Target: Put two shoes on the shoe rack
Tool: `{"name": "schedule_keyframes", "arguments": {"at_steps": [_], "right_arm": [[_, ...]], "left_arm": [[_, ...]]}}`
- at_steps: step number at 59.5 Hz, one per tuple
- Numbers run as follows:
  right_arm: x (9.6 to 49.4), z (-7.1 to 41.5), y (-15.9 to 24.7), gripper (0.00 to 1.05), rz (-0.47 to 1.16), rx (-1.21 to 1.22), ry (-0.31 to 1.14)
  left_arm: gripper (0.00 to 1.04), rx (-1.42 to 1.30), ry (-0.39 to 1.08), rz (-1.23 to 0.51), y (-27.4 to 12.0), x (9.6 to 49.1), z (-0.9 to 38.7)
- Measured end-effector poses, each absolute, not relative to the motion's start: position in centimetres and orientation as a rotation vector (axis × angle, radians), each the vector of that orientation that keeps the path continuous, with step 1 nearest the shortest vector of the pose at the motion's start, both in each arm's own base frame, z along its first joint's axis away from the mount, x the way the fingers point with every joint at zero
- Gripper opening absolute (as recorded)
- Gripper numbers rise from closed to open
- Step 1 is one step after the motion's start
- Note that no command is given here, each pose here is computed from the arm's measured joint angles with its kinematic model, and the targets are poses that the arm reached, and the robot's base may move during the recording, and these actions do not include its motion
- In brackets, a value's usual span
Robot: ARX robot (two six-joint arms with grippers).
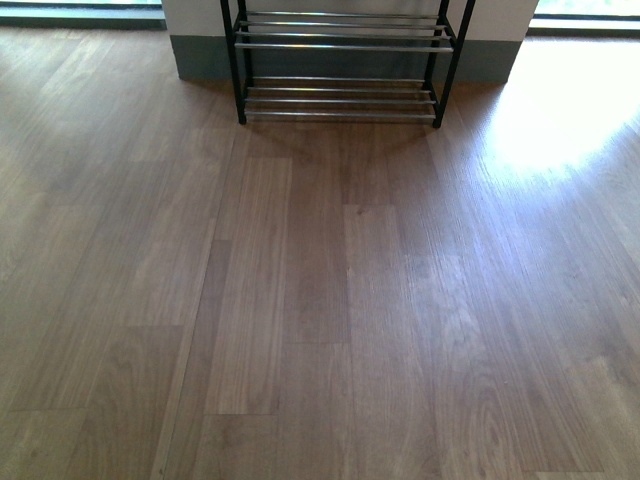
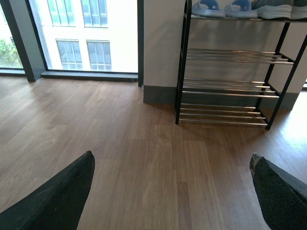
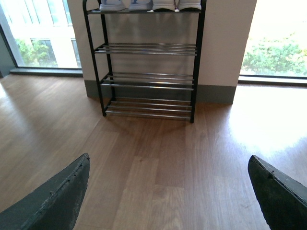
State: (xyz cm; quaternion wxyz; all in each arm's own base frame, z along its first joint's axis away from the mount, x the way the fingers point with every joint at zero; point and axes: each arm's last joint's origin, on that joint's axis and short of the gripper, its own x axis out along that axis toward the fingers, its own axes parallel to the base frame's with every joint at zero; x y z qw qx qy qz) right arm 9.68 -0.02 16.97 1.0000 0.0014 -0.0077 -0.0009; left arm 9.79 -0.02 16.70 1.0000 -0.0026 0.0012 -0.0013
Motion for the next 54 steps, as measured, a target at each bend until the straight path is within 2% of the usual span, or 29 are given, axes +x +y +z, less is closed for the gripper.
{"name": "schedule_keyframes", "arguments": {"at_steps": [54], "right_arm": [[9.68, 16.97, -0.02, 0.96, -0.002, 0.003, -0.015]], "left_arm": [[0.95, -0.005, 0.002, -0.003, -0.02, 9.79, 16.70]]}}
